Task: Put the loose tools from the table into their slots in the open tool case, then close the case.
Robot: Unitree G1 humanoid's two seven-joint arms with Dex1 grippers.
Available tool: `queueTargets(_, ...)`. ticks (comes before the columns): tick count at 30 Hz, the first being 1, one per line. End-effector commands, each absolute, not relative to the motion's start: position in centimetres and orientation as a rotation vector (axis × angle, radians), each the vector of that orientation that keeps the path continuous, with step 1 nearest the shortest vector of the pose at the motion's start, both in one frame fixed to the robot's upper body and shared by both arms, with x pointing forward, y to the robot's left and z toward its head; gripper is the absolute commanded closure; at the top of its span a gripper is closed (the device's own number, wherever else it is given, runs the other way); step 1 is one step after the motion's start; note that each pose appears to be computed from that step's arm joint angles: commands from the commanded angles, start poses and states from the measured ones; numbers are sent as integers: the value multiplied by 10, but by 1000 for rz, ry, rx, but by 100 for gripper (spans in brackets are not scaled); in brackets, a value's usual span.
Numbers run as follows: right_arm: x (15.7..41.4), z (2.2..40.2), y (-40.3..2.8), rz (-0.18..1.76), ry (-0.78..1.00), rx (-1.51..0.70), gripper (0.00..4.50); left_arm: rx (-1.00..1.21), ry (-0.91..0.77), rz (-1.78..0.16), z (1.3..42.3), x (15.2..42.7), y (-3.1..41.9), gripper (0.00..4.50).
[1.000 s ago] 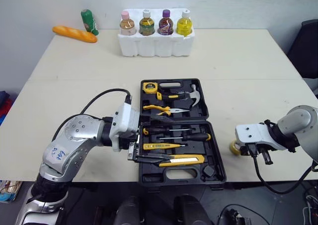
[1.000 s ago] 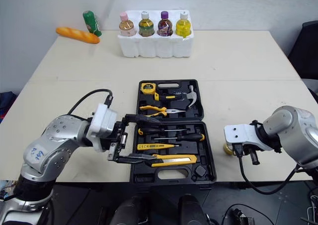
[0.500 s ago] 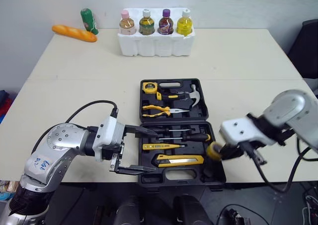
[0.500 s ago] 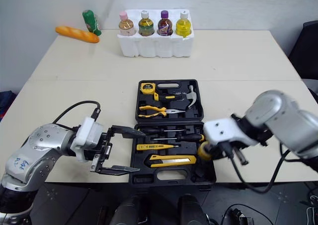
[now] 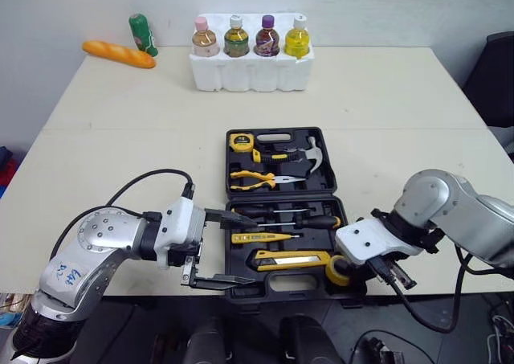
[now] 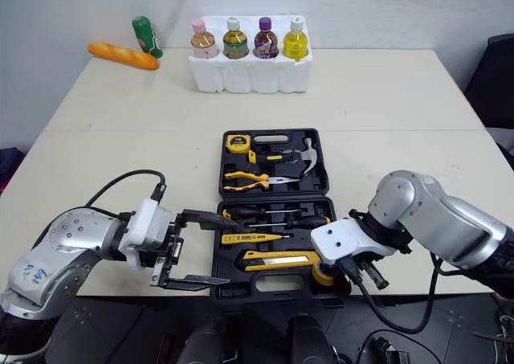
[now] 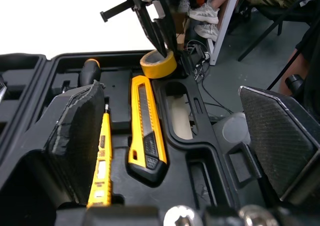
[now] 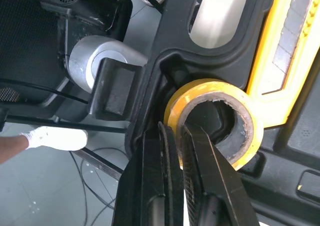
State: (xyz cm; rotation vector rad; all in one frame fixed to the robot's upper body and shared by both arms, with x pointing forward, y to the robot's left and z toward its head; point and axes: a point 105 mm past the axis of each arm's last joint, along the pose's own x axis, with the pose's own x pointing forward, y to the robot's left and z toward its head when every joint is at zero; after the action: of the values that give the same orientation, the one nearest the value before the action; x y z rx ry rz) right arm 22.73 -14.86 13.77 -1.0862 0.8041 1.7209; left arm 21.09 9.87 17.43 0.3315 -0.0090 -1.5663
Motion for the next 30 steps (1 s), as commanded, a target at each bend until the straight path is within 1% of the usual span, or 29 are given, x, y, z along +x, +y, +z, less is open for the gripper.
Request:
queueTargets(1, 225, 134, -156, 1738, 865, -1102, 443, 379, -37, -1584, 178, 205, 95, 0)
queueTargets(4, 218, 130, -157, 1765, 875, -1116, 443, 388, -38, -1580, 178, 208, 95, 0)
queueTargets(7, 219, 130, -156, 1765, 850, -1139, 443, 392, -41, -1579, 178, 209, 95, 0)
queueTargets(15, 209, 130, -164, 1773, 896, -1151, 443, 398, -43, -1585, 178, 211, 95, 0)
queueTargets(21, 220, 127, -158, 1744, 848, -1171, 443, 396, -40, -1586, 176, 212, 94, 0)
queueTargets(23, 217, 128, -158, 1766, 847, -1162, 443, 393, -42, -1586, 176, 212, 94, 0)
queueTargets(25, 210, 131, -158, 1807, 851, -1129, 367, 380, -30, -1593, 175, 212, 94, 0)
queueTargets(26, 207, 132, -158, 1822, 854, -1113, 349, 372, -19, -1599, 174, 211, 94, 0)
queueTargets(27, 209, 133, -159, 1818, 849, -1113, 301, 370, -14, -1602, 173, 211, 93, 0)
queueTargets(28, 210, 134, -160, 1814, 844, -1115, 269, 370, -12, -1603, 172, 210, 93, 0)
queueTargets(29, 211, 136, -161, 1809, 840, -1113, 214, 370, -17, -1603, 173, 211, 91, 0)
queueTargets(30, 210, 140, -162, 1812, 835, -1097, 214, 371, -25, -1602, 173, 211, 90, 0)
